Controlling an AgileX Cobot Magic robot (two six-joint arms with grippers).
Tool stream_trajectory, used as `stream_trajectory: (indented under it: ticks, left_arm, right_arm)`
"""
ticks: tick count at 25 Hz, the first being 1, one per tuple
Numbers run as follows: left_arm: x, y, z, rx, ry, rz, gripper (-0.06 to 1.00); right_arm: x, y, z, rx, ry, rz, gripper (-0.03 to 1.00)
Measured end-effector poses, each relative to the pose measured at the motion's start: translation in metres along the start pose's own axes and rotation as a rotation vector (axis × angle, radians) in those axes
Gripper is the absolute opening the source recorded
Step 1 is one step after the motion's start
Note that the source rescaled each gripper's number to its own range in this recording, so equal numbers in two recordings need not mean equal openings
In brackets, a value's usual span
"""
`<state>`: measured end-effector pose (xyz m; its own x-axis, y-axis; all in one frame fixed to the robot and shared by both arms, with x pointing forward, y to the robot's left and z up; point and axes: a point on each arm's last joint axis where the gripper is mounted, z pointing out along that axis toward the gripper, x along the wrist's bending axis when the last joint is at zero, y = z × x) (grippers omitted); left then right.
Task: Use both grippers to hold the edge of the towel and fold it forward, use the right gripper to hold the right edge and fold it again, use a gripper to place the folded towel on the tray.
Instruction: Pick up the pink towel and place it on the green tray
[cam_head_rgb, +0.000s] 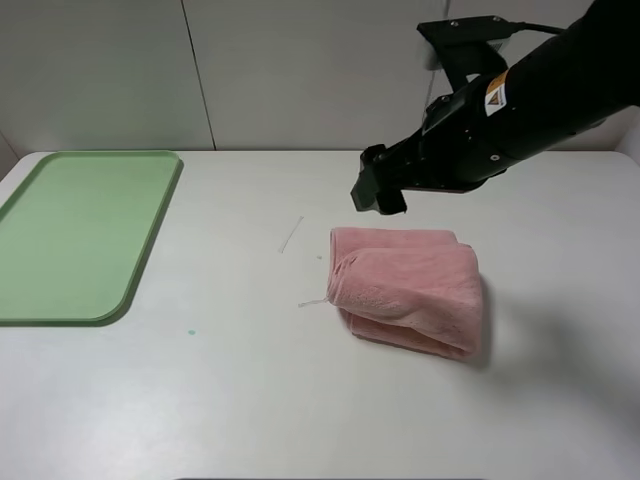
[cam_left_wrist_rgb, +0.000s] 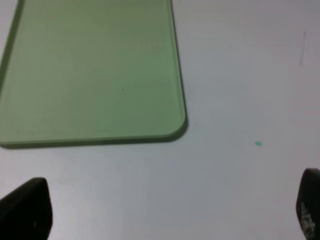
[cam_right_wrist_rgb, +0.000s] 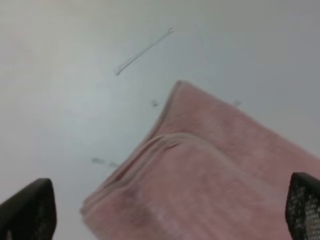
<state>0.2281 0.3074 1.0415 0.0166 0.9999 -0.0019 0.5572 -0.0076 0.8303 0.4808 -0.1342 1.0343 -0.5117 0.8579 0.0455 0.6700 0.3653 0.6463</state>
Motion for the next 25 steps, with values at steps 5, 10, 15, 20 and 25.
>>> stream_trajectory:
  ticks: [5, 10, 15, 20, 25]
  left_arm:
    - [0.0, 0.0, 0.0, 0.0, 0.0, 0.0, 0.98]
    - [0.0, 0.0, 0.0, 0.0, 0.0, 0.0, 0.98]
    - [0.0, 0.0, 0.0, 0.0, 0.0, 0.0, 0.98]
    - [0.0, 0.0, 0.0, 0.0, 0.0, 0.0, 0.98]
    - [0.0, 0.0, 0.0, 0.0, 0.0, 0.0, 0.98]
  right_arm:
    - [-0.032, -0.024, -0.007, -0.026, -0.067, 0.055, 1.0]
    - [-0.059, -0.051, -0.025, -0.039, -0.14, 0.146, 1.0]
    - [-0.074, -0.071, -0.053, -0.059, -0.2, 0.234, 1.0]
    - [-0.079, -0.088, -0.081, -0.051, -0.242, 0.305, 1.0]
    - [-0.075, -0.104, -0.11, -0.031, -0.264, 0.355, 1.0]
